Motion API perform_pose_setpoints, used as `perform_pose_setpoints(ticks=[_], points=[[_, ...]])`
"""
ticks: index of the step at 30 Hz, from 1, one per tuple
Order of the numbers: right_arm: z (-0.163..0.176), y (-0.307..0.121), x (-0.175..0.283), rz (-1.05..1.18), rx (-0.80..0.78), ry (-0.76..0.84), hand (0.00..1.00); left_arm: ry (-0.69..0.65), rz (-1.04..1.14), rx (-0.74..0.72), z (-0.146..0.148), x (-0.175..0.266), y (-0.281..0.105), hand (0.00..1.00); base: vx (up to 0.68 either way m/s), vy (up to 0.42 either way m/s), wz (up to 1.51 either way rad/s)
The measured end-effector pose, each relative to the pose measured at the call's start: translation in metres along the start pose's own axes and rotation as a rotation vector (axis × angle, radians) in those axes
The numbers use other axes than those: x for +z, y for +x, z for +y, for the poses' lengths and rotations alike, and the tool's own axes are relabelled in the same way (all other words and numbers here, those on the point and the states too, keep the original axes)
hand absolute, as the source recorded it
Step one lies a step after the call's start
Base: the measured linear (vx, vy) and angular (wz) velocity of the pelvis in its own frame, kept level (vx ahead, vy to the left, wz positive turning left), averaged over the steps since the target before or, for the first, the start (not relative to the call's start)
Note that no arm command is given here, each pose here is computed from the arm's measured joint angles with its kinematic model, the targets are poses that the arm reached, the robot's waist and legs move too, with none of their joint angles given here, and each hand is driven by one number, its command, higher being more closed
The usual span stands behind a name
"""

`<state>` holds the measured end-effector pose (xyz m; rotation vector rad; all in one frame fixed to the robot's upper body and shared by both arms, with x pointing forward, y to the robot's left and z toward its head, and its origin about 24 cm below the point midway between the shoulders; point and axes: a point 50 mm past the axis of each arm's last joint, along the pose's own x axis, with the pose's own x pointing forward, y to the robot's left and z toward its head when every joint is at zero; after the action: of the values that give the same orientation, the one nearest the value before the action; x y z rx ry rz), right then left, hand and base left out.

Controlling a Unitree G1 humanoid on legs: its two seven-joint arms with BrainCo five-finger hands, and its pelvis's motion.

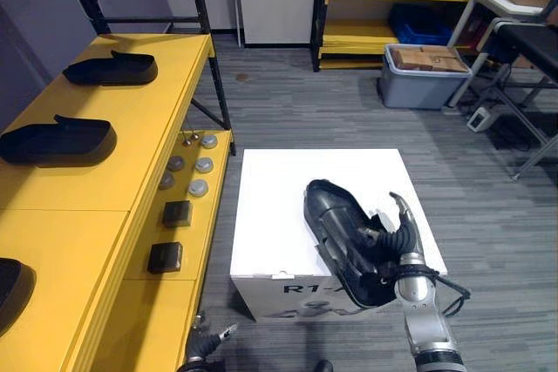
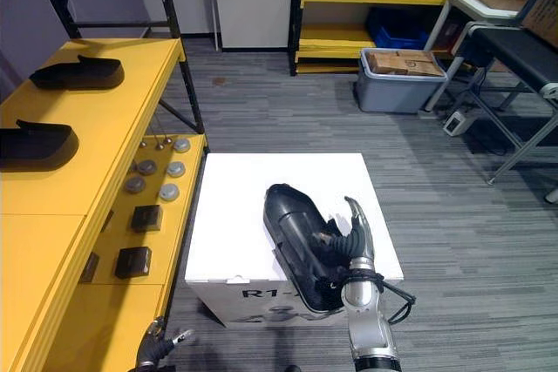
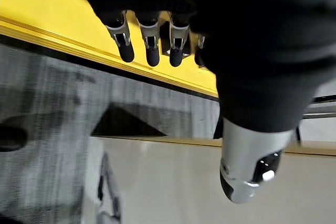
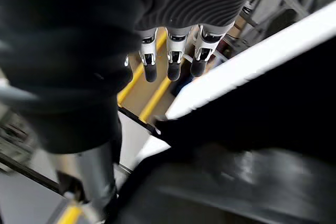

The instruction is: Walk over and take plastic housings, then place them on the shelf

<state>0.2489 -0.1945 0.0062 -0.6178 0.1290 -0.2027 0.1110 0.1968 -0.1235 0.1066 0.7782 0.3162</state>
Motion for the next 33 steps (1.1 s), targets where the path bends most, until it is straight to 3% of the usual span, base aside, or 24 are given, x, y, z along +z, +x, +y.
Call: perform_pose_setpoints(ticks=[5, 6, 15, 24, 33], points=[[0.006, -0.002, -0.017, 0.077, 0.03, -0.076, 0.0, 0.011, 0.032, -0.011, -0.001, -0.007, 0.0, 0.0, 0.0, 0.0, 0.04], [0.005, 0.0, -0.018, 0.087, 0.022, -0.085, 1.0, 0.016, 0.035, -0.016, -0.001, -0.008, 0.0, 0.0, 0.0, 0.011, 0.04], [-0.007, 0.021, -0.028, 0.156, -0.031, -0.068, 1.0, 0.056, 0.037, -0.04, -0.003, -0.005, 0.005, 0.0, 0.0, 0.021, 0.07], [0.0, 0.025, -0.027, 0.186, 0.0, 0.11, 1.0, 0.038, 0.034, -0.034, -0.001, -0.003, 0.006, 0.0, 0.0, 0.0, 0.0], [0.001, 0.027, -0.007, 0.113, -0.002, 0.173, 1.0, 0.001, 0.023, -0.026, 0.0, 0.0, 0.006, 0.0, 0.0, 0.0, 0.0]])
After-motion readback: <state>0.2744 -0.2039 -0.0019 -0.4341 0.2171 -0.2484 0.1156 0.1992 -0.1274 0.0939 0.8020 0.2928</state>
